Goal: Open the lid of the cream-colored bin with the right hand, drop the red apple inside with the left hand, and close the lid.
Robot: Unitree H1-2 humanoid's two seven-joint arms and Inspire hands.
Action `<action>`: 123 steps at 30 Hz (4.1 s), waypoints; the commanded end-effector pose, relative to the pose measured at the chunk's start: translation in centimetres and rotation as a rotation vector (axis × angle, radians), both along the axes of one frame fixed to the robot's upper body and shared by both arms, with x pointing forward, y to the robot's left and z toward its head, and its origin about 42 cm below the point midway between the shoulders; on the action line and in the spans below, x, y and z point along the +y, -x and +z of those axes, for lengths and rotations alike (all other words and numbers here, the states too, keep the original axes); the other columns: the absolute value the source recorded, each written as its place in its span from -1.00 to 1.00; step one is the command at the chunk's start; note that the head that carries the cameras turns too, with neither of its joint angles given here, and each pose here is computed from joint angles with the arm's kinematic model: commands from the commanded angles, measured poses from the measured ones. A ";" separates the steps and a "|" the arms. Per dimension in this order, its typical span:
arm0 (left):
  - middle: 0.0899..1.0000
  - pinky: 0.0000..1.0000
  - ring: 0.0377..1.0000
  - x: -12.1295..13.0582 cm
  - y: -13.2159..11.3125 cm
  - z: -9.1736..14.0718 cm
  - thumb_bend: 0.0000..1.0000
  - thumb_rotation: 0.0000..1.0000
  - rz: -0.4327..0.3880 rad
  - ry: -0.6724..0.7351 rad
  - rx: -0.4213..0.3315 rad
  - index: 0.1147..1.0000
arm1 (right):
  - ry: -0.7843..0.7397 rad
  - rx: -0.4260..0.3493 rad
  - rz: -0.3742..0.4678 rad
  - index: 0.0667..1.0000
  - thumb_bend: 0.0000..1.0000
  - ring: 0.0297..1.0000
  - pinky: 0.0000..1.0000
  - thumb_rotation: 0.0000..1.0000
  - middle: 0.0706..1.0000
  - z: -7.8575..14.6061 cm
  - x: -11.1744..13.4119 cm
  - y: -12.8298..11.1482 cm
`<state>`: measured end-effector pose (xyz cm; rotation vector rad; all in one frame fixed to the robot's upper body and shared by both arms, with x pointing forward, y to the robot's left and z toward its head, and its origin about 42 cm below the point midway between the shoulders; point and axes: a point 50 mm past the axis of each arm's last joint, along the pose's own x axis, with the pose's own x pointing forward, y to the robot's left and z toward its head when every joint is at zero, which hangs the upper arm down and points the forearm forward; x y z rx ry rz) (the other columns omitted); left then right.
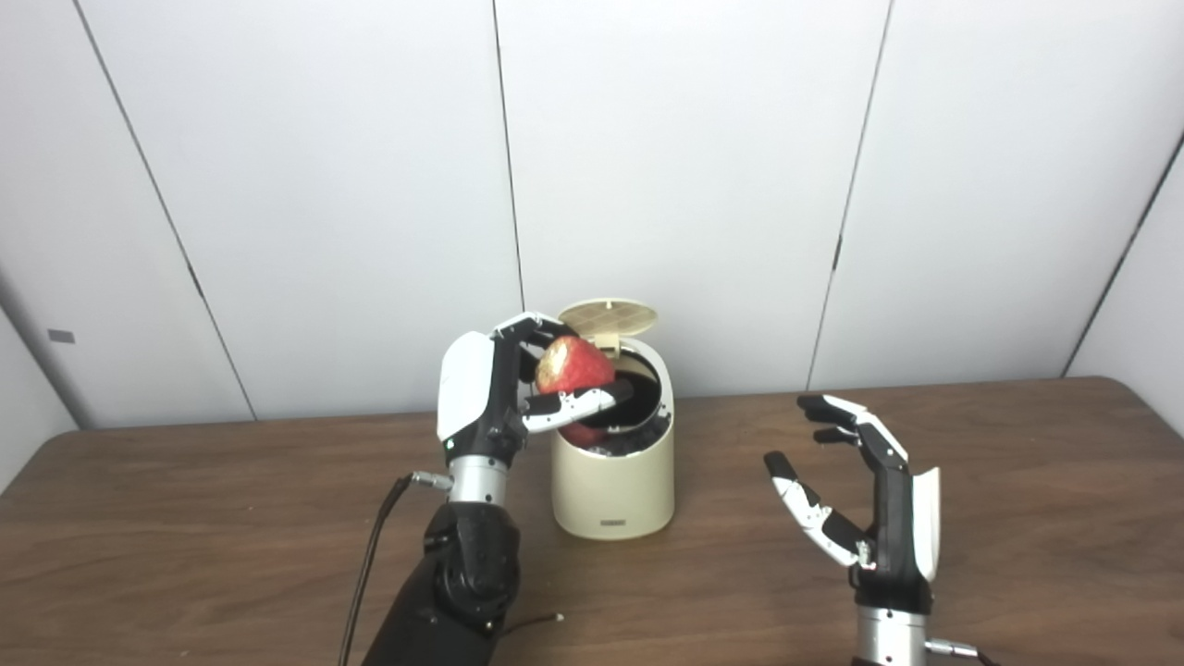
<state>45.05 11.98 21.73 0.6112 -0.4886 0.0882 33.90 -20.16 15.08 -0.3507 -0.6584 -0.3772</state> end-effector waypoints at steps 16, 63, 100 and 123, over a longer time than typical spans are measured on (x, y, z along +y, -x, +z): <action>0.10 -0.06 0.06 -0.8 -0.1 1.4 1.00 -0.08 -0.048 -0.053 0.000 0.15 | -0.014 0.098 0.017 0.24 -0.41 0.30 0.11 -0.42 0.31 -3.4 0.9 1.9; -0.13 -0.27 -0.18 7.0 4.7 2.7 0.00 -1.00 -0.340 0.852 -0.059 -0.12 | -0.007 0.102 0.020 0.23 -0.38 0.29 0.10 -0.43 0.31 -3.5 0.1 1.6; 0.29 0.15 0.30 11.1 9.7 -5.4 -0.40 0.03 -0.196 0.743 -0.007 0.25 | 0.907 0.113 0.194 0.88 0.59 0.99 0.74 0.48 0.87 23.0 1.1 -2.7; 0.27 0.16 0.30 10.3 9.9 -5.7 -0.38 0.06 -0.168 0.747 -0.006 0.23 | 1.162 0.342 0.277 0.83 0.74 0.93 0.85 0.71 0.85 25.3 4.5 -5.7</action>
